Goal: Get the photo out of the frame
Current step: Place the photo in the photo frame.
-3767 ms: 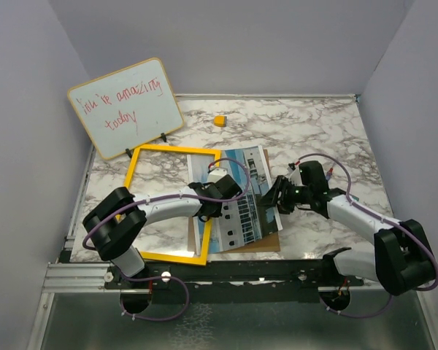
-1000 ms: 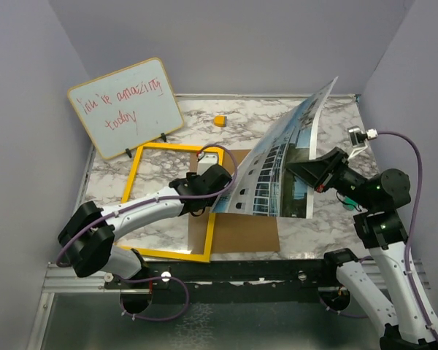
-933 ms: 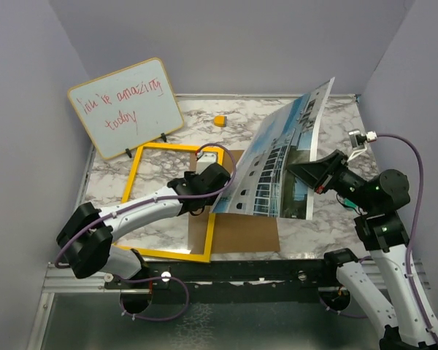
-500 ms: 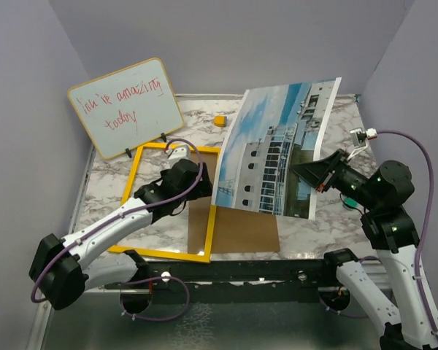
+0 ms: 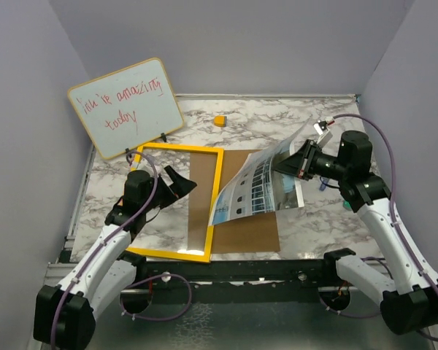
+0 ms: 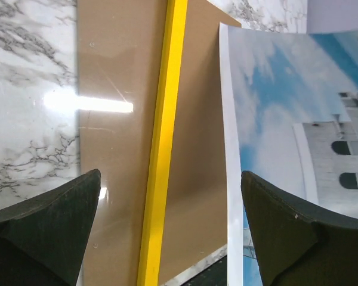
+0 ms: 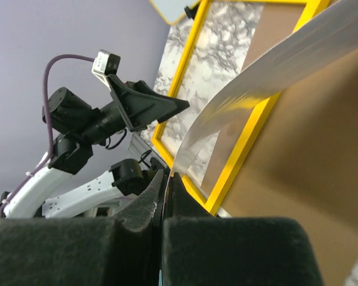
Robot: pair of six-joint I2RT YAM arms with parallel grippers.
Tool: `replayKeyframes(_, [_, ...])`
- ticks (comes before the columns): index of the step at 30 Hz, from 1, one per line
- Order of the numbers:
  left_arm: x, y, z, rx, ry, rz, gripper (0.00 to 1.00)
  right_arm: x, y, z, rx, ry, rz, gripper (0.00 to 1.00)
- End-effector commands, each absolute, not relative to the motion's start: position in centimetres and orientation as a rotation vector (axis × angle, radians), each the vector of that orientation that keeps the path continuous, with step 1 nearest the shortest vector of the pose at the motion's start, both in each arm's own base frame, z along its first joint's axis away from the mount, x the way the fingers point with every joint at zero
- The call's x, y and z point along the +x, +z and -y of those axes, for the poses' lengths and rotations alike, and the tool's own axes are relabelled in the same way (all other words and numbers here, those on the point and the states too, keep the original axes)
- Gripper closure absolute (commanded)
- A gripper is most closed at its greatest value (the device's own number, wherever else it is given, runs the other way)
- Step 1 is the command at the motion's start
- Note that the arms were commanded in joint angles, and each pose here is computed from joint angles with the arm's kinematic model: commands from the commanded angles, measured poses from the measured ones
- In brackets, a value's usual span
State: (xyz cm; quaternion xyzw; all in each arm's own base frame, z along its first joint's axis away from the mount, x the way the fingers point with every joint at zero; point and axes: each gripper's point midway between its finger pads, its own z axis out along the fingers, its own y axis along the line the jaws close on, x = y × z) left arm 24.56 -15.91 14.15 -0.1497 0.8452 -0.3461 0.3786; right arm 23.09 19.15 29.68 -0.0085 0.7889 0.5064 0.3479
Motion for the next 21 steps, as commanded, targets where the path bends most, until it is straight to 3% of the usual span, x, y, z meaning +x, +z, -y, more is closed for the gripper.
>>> replayKeyframes(1, [24.0, 15.1, 17.5, -0.386, -1.286, -2.076, 0.01, 22.4, 29.4, -20.6, -0.068, 1.401, -2.097, 0.99])
replayKeyframes(12, [24.4, 16.1, 16.4, -0.383, -1.248, -2.062, 0.01, 20.6, 37.2, -30.1, -0.428, 1.563, -1.921, 1.00])
replayKeyframes(17, [24.7, 16.4, 15.3, -0.406, -1.179, -2.074, 0.01, 19.9, 37.5, -28.6, -0.461, 1.459, -1.872, 0.99])
replayKeyframes(21, [25.4, 15.6, 12.6, -0.501, -0.973, -2.126, 0.01, 21.2, 33.3, -24.0, -0.166, 1.164, -1.999, 0.99])
